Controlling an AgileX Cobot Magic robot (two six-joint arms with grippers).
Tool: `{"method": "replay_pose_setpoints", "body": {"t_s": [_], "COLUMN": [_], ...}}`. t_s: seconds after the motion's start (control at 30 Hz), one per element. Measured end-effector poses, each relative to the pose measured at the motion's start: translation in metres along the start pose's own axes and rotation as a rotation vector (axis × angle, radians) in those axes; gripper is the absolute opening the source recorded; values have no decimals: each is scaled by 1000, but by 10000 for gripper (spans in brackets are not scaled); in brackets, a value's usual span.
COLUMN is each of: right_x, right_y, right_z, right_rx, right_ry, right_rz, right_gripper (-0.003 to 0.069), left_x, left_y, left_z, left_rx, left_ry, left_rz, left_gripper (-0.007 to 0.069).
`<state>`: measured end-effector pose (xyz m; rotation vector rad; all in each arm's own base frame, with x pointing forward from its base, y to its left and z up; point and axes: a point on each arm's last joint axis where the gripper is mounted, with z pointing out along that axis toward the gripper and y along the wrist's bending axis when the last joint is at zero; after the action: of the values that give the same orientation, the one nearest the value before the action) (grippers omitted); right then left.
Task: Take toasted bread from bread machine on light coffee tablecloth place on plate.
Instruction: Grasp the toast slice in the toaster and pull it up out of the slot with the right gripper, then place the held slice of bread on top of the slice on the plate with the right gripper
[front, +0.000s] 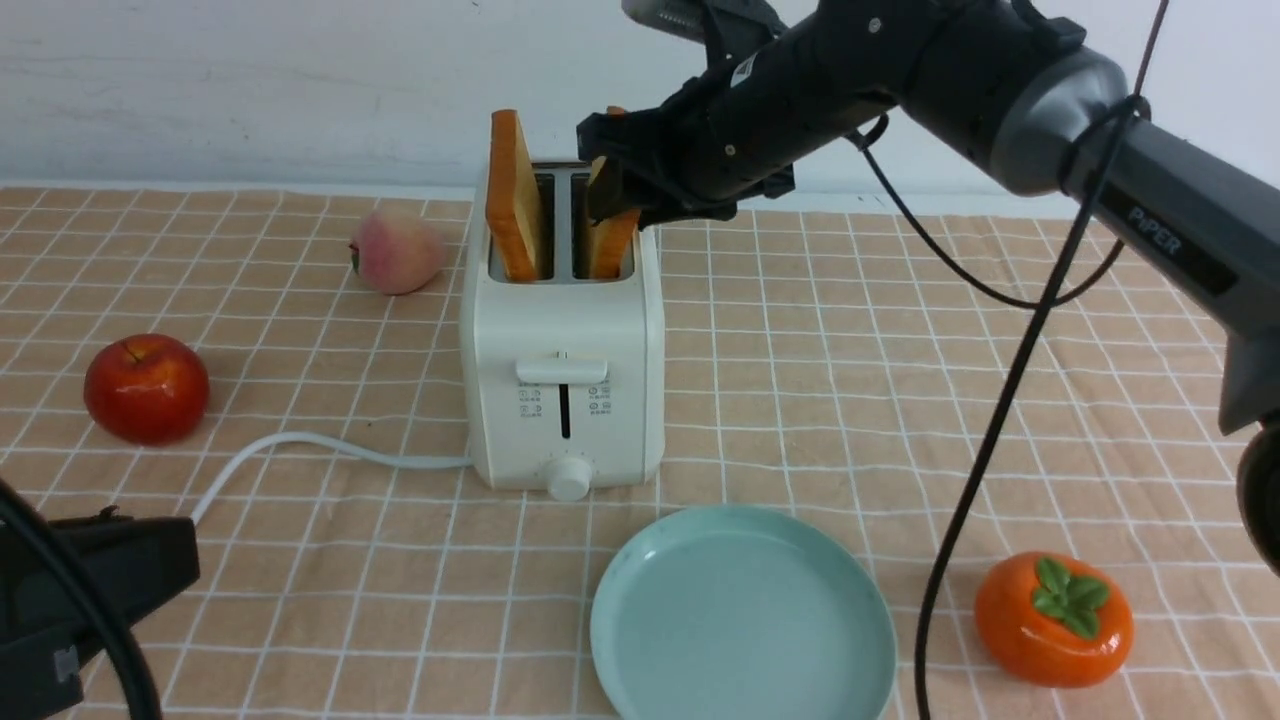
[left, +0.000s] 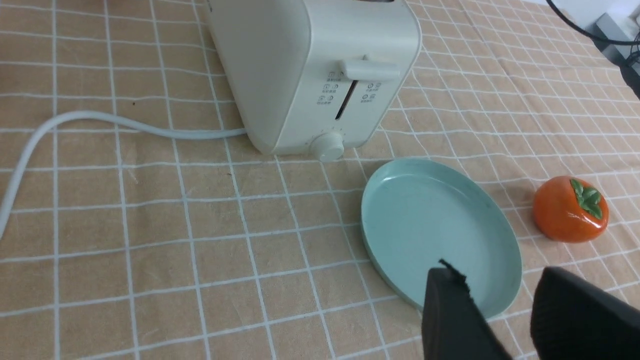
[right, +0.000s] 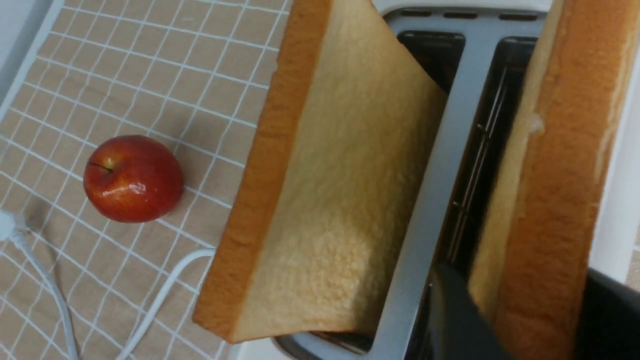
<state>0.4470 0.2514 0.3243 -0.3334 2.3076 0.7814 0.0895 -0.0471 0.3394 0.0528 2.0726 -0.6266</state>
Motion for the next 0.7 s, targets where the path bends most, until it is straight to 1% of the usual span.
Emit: {"method": "replay_pose_setpoints", "body": {"t_s": [0.03, 0.07, 0.1, 0.2, 0.3, 0.33, 0.37, 0.4, 0.43, 0.47, 0.5, 0.53, 0.57, 0.6, 0.67, 0.7], "right_x": [-1, -3, -5, -13, -34, -35, -45, -49, -50, -56, -56, -58, -57, -56, -50, -48], "right_y": [1, 3, 5, 13, 34, 36, 43, 46, 45, 45, 43, 39, 34, 24, 11, 9], "right_z": [-2, -5, -9, -24, -73, -76, -108, -128, -132, -169, -169, -199, -216, -235, -257, -260], "right_rx": [-5, -8, -12, -23, -52, -53, -41, -31, -25, 31, 41, 106, 160, 233, 328, 343], "right_ry": [-6, -14, -26, -61, -173, -182, -244, -278, -283, -329, -326, -345, -346, -340, -336, -333], "right_rz": [2, 0, -3, -15, -56, -59, -93, -111, -114, -153, -155, -180, -192, -195, -184, -181], "right_gripper": [118, 85, 75, 81, 85, 85, 85, 85, 85, 85, 85, 85, 85, 85, 85, 85], "left_x": [0, 0, 0, 0, -2, -2, -2, -2, -2, -2, -2, -2, -2, -2, -2, -2], "left_y": [0, 0, 0, 0, 0, 0, 0, 0, 0, 0, 0, 0, 0, 0, 0, 0], "left_z": [0, 0, 0, 0, 0, 0, 0, 0, 0, 0, 0, 0, 0, 0, 0, 0], "left_rx": [0, 0, 0, 0, 3, 3, 3, 4, 4, 4, 4, 4, 4, 4, 4, 4], "left_ry": [1, 2, 2, -1, -20, -21, -23, -25, -25, -27, -27, -27, -27, -27, -27, -27], "left_rz": [0, 1, 1, 1, 1, 1, 1, 1, 1, 1, 1, 1, 1, 1, 1, 1], "left_gripper": [238, 239, 239, 239, 239, 239, 239, 239, 239, 239, 239, 239, 239, 239, 239, 240]}}
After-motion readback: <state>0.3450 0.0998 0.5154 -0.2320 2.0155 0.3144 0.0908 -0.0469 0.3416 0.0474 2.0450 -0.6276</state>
